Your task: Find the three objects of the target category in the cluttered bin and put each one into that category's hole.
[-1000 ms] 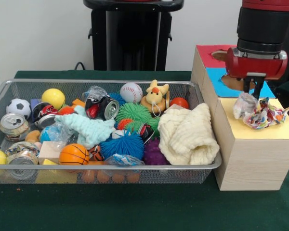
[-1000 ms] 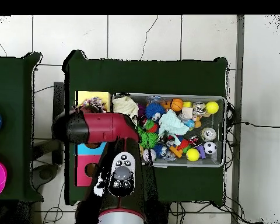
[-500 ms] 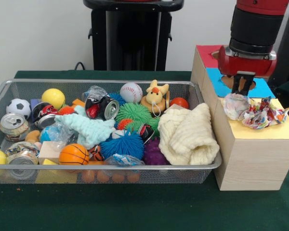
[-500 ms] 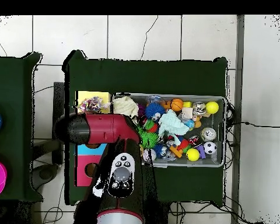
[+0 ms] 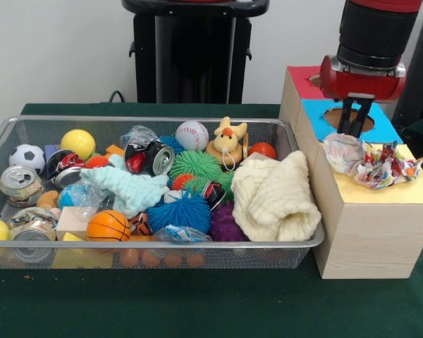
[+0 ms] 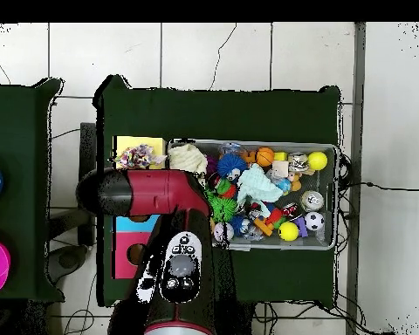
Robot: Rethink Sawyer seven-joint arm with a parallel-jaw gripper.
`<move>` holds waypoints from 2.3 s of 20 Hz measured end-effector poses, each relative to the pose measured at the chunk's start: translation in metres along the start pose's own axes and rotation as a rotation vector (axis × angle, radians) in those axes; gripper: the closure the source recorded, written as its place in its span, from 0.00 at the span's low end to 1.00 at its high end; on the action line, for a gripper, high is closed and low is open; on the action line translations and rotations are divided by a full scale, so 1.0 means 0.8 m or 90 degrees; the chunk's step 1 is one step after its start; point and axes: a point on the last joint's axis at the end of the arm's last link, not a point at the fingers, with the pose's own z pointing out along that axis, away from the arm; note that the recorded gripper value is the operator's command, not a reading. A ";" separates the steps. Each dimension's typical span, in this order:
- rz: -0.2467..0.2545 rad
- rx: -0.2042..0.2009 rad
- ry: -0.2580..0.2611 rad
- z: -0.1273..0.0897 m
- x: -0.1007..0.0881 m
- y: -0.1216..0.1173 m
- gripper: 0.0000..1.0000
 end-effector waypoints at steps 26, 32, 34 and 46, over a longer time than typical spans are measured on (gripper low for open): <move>-0.002 -0.021 -0.136 -0.123 -0.099 0.012 1.00; -0.005 -0.021 -0.195 -0.123 -0.114 0.013 1.00; -0.014 -0.016 -0.216 -0.119 -0.117 0.012 1.00; -0.073 0.030 -0.242 -0.068 -0.103 0.011 1.00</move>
